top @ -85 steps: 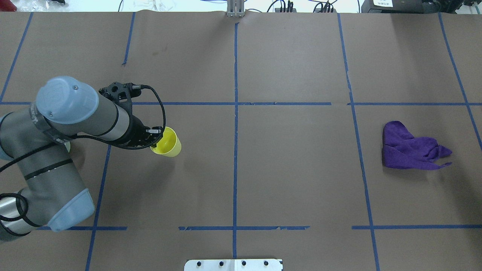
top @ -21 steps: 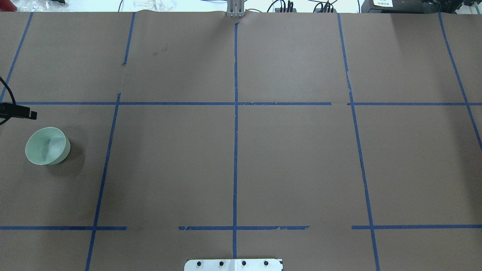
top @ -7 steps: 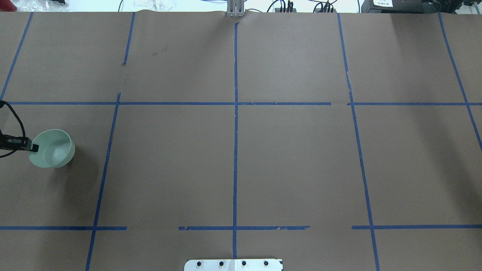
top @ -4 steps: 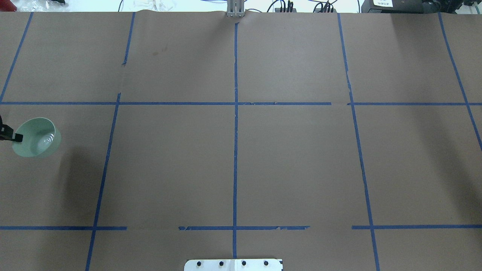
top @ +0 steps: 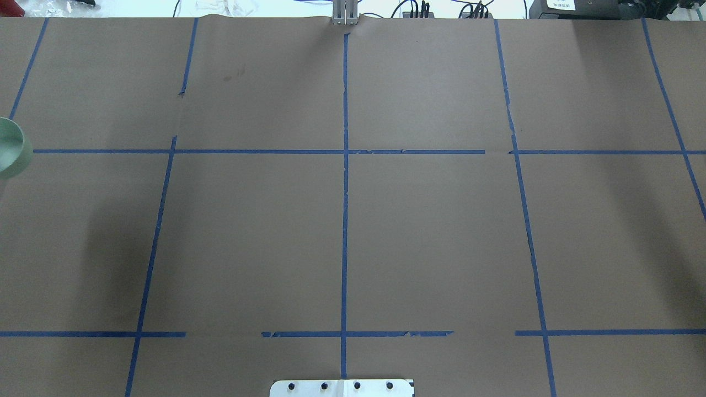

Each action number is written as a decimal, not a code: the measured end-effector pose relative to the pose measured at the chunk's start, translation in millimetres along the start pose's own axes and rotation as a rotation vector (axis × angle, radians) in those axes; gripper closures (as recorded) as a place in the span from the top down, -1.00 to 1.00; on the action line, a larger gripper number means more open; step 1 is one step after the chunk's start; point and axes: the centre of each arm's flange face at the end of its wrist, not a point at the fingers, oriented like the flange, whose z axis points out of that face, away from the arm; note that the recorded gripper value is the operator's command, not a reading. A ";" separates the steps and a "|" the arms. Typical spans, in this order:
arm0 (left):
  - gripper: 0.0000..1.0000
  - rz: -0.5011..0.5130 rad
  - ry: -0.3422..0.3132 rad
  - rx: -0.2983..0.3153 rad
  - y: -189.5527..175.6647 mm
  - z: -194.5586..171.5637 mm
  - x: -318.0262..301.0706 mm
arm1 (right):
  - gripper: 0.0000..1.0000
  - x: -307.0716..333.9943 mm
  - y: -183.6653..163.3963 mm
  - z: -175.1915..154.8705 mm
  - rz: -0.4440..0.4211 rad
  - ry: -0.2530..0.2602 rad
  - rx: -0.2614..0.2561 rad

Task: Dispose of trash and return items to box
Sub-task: 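Lift the pale green bowl and carry it off the table with the left gripper, then lower the pale green bowl into the clear bin beside the yellow cup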

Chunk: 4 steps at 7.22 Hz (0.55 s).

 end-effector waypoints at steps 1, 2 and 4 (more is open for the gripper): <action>-1.00 0.022 -0.036 0.007 -10.7 -21.5 -32.8 | 1.00 -1.0 0.9 3.4 -0.002 0.000 -0.007; -1.00 0.037 -0.065 0.009 -12.2 -37.0 -77.0 | 1.00 -1.6 1.4 5.5 -0.004 0.000 -0.012; -1.00 0.037 -0.099 -0.021 12.9 -41.0 -179.0 | 1.00 -1.1 2.0 7.1 -0.004 0.002 -0.015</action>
